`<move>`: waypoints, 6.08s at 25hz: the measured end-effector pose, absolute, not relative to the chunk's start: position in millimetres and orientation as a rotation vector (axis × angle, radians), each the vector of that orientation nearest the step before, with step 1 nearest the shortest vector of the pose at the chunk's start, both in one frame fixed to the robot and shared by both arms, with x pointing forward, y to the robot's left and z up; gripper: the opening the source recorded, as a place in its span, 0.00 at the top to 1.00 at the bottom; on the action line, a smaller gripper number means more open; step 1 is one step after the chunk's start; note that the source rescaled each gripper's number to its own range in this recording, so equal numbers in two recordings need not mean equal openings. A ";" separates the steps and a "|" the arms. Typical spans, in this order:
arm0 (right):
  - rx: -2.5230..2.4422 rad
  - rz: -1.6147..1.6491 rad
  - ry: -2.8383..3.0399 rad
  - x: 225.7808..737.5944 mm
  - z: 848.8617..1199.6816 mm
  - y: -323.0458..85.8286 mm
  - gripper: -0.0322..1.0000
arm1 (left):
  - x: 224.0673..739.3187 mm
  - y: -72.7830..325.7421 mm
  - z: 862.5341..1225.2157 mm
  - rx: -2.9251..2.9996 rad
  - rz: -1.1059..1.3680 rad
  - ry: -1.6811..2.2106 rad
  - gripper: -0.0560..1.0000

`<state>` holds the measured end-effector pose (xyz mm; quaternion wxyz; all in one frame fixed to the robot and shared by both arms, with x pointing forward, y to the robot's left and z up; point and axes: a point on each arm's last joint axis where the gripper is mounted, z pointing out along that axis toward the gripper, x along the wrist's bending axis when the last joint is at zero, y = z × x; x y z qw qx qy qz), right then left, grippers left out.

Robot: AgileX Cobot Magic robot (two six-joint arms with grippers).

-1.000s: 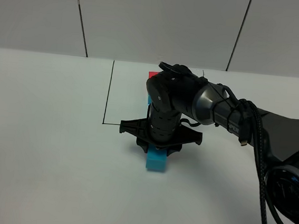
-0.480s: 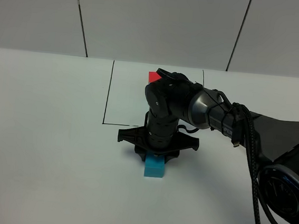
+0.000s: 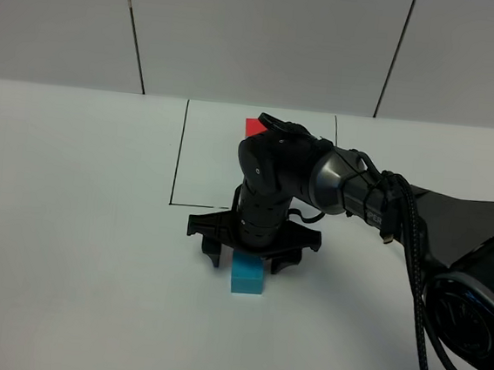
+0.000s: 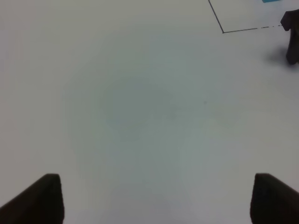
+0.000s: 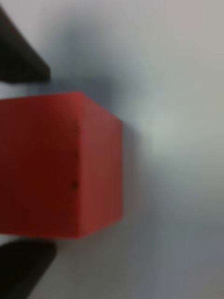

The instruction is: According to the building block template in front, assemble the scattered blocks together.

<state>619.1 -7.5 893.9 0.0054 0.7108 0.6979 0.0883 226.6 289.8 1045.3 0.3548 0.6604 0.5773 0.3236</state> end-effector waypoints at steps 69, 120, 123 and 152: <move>1.776 0.748 1.734 279.0 1053.8 -298.0 0.00 | 226.6 289.8 1045.3 1.707 0.837 1.491 0.11; 1.500 1.020 1.614 232.5 1052.8 -292.2 0.00 | 226.6 289.8 1045.3 1.707 0.836 1.492 0.11; 1.503 1.022 1.612 232.5 1052.8 -292.2 0.00 | 226.6 289.8 1045.3 1.707 0.836 1.492 0.11; 1.542 1.019 1.573 232.7 1052.8 -294.5 0.00 | 226.6 289.8 1045.3 1.707 0.837 1.491 0.11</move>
